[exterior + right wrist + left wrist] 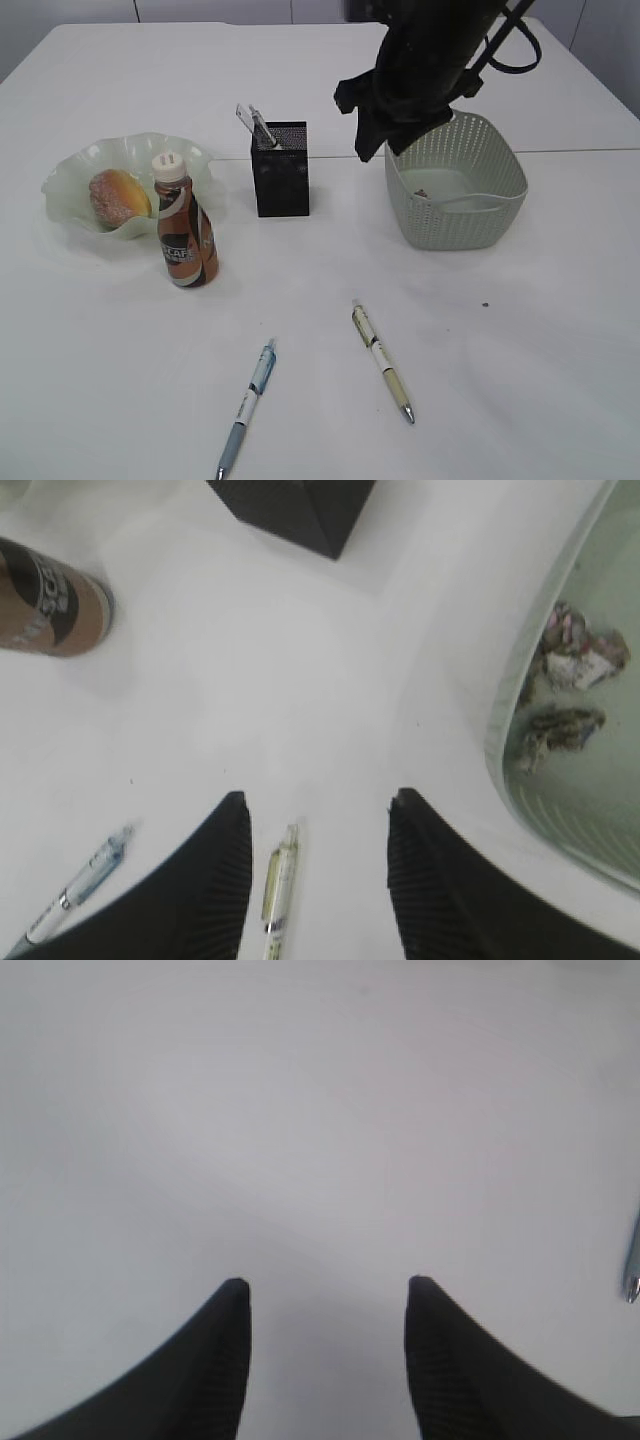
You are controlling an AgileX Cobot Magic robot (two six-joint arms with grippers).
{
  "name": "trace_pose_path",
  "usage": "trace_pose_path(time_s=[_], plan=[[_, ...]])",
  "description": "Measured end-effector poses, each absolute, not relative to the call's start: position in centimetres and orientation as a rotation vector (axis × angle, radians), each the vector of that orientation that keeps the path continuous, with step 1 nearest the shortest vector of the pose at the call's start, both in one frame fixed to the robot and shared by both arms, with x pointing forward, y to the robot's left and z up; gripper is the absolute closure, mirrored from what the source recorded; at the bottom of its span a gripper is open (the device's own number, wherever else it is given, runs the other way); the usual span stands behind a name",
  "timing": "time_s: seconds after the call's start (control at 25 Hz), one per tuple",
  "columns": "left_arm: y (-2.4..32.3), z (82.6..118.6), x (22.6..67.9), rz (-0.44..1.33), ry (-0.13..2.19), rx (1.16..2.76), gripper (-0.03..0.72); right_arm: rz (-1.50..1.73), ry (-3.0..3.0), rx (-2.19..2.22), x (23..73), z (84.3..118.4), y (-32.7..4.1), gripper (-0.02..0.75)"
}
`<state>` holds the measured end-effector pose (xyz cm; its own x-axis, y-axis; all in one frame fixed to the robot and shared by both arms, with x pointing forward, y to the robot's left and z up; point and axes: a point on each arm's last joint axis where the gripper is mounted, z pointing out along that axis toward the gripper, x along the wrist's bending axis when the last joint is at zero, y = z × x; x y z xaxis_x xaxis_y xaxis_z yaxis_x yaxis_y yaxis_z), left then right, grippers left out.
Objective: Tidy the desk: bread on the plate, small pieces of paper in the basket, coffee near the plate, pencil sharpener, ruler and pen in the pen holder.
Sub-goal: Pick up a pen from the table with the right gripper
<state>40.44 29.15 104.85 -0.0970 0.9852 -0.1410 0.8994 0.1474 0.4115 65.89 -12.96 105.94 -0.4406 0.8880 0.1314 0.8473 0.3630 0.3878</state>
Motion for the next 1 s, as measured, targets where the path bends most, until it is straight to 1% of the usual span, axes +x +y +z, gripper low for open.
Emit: trace_pose_path(time_s=[0.12, 0.36, 0.56, 0.84, 1.0], plan=[[29.2, 104.9, 40.4, 0.311, 2.054, 1.805, 0.318, 0.543, 2.544, 1.634, 65.4, 105.7, -13.2, 0.407], [29.2, 104.9, 40.4, 0.311, 2.054, 1.805, 0.318, 0.499, 2.497, 1.705, 65.4, 105.6, -13.5, 0.406], [29.1, 104.9, 40.5, 0.315, 2.05, 1.8, 0.318, 0.436, 2.511, 1.713, 64.4, 105.0, -13.0, 0.405], [29.1, 105.0, 40.8, 0.341, 2.03, 1.775, 0.318, 0.216, 2.638, 1.676, 60.6, 101.2, -9.8, 0.405], [29.1, 105.1, 40.9, 0.347, 2.024, 1.767, 0.318, 0.141, 2.6, 1.718, 59.3, 100.3, -8.2, 0.405]])
